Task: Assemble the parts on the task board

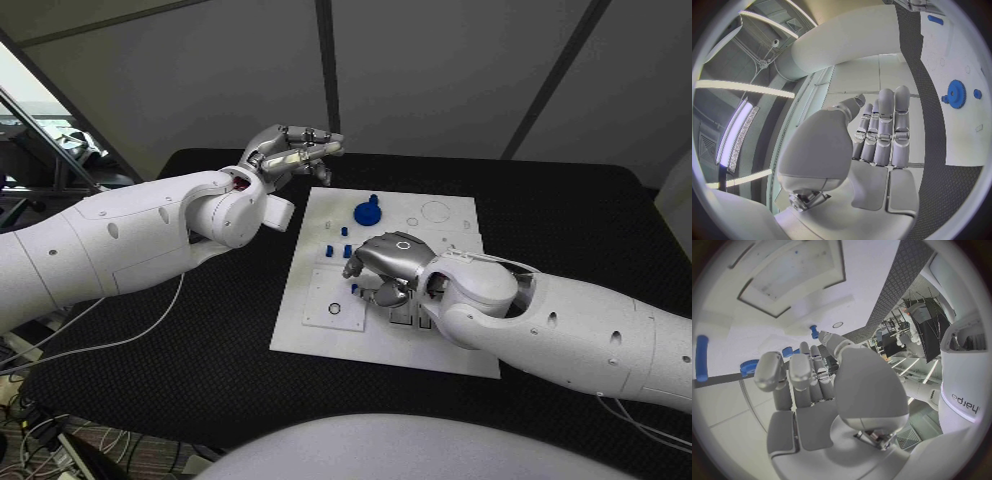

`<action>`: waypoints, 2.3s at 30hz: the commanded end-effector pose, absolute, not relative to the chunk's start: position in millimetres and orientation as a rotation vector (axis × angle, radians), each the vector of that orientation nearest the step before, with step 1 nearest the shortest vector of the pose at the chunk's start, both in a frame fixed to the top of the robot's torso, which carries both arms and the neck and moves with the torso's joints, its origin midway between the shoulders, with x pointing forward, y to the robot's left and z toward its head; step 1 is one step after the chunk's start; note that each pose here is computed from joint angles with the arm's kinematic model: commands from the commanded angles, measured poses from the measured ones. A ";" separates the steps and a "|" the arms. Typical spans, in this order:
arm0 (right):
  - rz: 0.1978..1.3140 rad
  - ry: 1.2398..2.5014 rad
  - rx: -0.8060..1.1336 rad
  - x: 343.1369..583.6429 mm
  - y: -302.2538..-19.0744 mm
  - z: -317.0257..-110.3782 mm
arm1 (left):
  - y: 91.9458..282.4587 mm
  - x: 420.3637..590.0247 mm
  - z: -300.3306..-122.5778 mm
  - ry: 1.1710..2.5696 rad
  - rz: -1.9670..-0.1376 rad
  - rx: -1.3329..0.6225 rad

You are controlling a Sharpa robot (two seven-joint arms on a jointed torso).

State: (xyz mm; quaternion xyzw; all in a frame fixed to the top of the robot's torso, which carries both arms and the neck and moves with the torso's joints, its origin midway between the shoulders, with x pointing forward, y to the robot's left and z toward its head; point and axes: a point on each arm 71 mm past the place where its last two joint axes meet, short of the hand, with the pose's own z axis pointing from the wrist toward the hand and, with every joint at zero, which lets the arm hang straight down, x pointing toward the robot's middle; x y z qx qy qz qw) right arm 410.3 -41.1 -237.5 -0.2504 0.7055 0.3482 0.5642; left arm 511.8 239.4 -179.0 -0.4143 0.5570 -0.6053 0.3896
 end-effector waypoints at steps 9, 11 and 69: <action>0.776 1.595 -0.415 418.7 -101.0 -202.3 | 244.6 512.1 -178.1 1.420 -1.536 -1.051; 0.730 1.615 -0.403 425.4 -114.7 -196.4 | 245.6 512.2 -178.2 1.419 -1.533 -1.052; 0.566 1.789 -0.480 464.7 -142.1 -210.3 | 245.3 513.8 -180.8 1.426 -1.527 -1.056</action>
